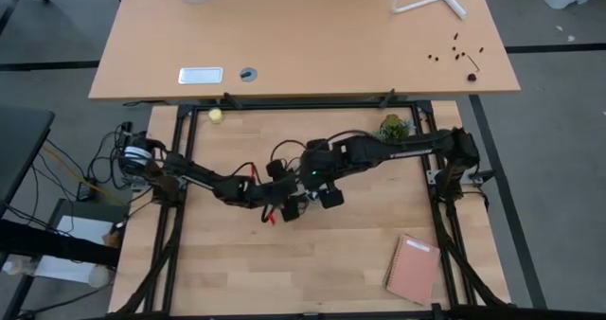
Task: Screw lightbulb
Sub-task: Insert the white lightbulb into the metallic lamp
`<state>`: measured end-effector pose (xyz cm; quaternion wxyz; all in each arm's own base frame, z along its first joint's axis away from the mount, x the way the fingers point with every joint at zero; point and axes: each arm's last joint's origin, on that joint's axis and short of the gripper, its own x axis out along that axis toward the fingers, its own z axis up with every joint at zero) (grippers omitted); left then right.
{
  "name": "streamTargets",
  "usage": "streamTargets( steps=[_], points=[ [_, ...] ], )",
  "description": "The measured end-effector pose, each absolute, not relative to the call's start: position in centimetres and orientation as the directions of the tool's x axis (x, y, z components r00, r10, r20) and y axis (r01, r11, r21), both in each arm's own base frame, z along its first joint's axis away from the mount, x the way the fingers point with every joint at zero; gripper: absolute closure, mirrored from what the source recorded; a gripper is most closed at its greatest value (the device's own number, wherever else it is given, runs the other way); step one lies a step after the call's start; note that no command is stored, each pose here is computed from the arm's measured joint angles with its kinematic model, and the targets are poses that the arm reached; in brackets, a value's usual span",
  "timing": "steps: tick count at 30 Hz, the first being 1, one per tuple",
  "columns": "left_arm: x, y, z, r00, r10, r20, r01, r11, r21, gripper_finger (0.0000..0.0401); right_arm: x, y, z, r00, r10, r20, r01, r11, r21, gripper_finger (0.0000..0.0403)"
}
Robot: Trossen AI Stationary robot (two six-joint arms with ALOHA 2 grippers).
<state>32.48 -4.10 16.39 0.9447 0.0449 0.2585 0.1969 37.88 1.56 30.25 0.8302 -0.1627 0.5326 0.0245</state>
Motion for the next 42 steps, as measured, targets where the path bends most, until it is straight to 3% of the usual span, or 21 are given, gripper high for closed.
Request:
streamTargets(
  steps=[12,18,24,29,34,42],
  points=[
    [30.7,-5.4,15.7,0.892,0.357,-0.276,-0.357,0.933,0.051,0.0142,34.8,1.4,34.2,0.498,-0.1,-0.862,-0.165,0.964,-0.207,0.0027],
    [31.4,-5.1,16.2,0.892,0.285,-0.349,-0.285,0.957,0.054,0.0144,33.2,1.2,34.2,0.39,-0.111,-0.914,-0.188,0.962,-0.196,0.0027],
    [31.9,-3.9,17.2,0.9,0.299,-0.317,-0.306,0.952,0.029,0.0144,32.9,1.4,34.1,0.358,-0.164,-0.919,-0.254,0.93,-0.265,0.0027],
    [31.8,-3.7,16.6,0.883,0.307,-0.355,-0.306,0.95,0.06,0.0144,33.0,1.8,33.7,0.345,-0.176,-0.922,-0.327,0.898,-0.294,0.0027],
    [31.8,-3.7,16.6,0.88,0.312,-0.358,-0.256,0.946,0.196,0.0144,33.0,1.8,33.8,0.345,-0.166,-0.924,-0.37,0.881,-0.297,0.0027],
    [31.8,-3.5,16.6,0.875,0.332,-0.352,-0.254,0.934,0.251,0.0144,32.8,1.9,33.7,0.322,-0.165,-0.932,-0.322,0.907,-0.272,0.0027]
  ],
)
